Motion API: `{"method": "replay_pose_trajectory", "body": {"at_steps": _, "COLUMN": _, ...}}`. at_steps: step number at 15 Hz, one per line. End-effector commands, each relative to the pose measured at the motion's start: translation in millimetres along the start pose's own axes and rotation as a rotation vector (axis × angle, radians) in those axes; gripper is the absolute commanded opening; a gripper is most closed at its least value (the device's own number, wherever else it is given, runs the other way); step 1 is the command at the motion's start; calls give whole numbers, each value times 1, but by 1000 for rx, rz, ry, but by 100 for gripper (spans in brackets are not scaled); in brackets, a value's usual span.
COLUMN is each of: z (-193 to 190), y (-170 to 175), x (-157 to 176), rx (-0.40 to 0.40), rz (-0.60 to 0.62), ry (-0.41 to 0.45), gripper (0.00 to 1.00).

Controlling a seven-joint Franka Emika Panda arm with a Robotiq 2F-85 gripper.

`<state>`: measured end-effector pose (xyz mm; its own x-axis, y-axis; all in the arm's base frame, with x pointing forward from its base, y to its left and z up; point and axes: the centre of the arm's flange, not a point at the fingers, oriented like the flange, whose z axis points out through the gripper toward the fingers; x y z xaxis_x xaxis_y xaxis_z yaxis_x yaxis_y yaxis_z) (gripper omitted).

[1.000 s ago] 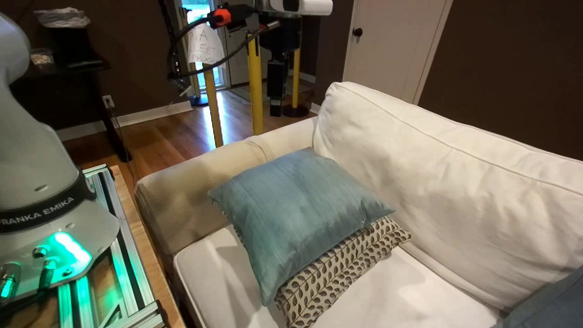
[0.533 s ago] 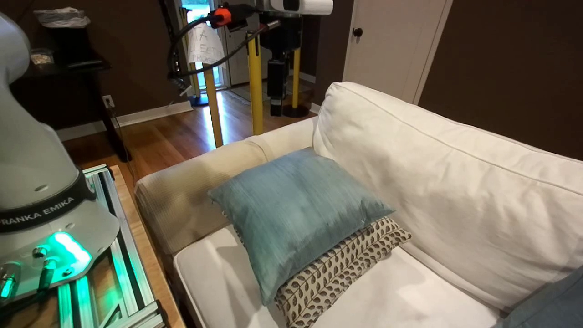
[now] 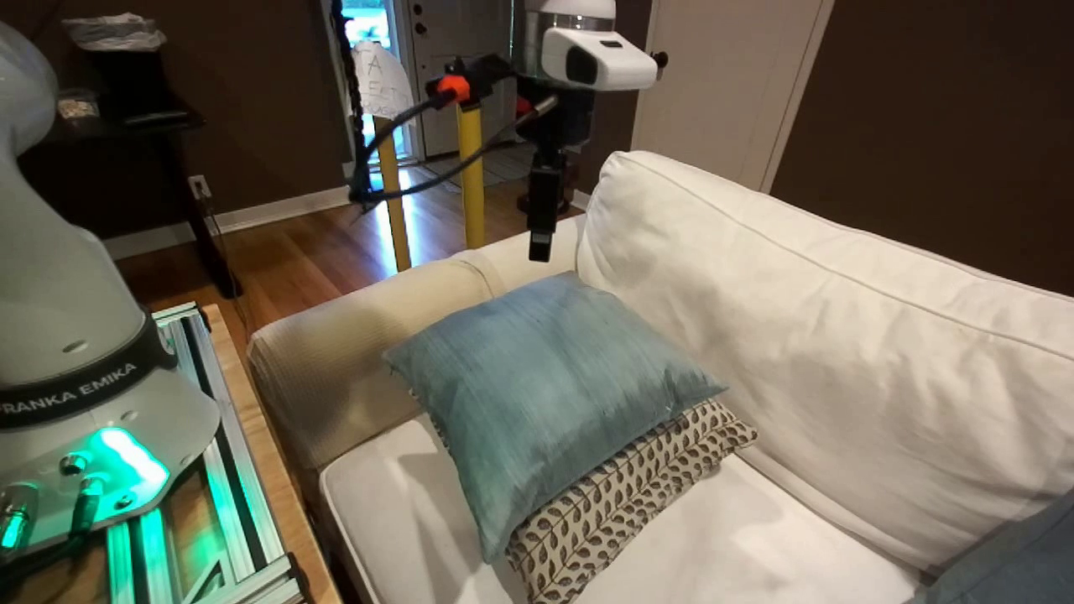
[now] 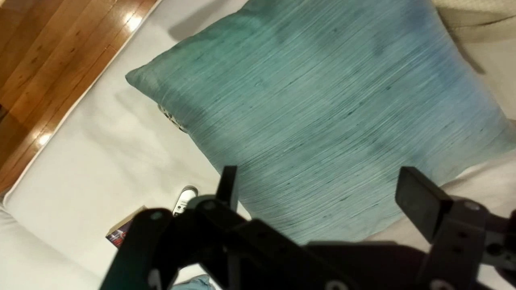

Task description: Put the pillows upright

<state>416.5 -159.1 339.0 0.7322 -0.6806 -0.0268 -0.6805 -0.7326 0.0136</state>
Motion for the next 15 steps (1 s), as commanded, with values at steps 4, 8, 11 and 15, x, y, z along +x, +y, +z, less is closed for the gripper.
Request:
{"method": "replay_pose_trajectory", "body": {"at_steps": 4, "z": 65, "y": 18, "x": 83, "rx": 54, "rz": -12, "ry": 12, "gripper": 100}}
{"method": "replay_pose_trajectory", "body": {"at_steps": 8, "z": 93, "y": 19, "x": 123, "rx": 51, "rz": 19, "ry": 4, "gripper": 100}}
{"method": "replay_pose_trajectory", "body": {"at_steps": 11, "z": 107, "y": 13, "x": 150, "rx": 38, "rz": 37, "ry": 6, "gripper": 100}}
{"method": "replay_pose_trajectory", "body": {"at_steps": 15, "z": 128, "y": 3, "x": 179, "rx": 41, "rz": 53, "ry": 8, "gripper": 100}}
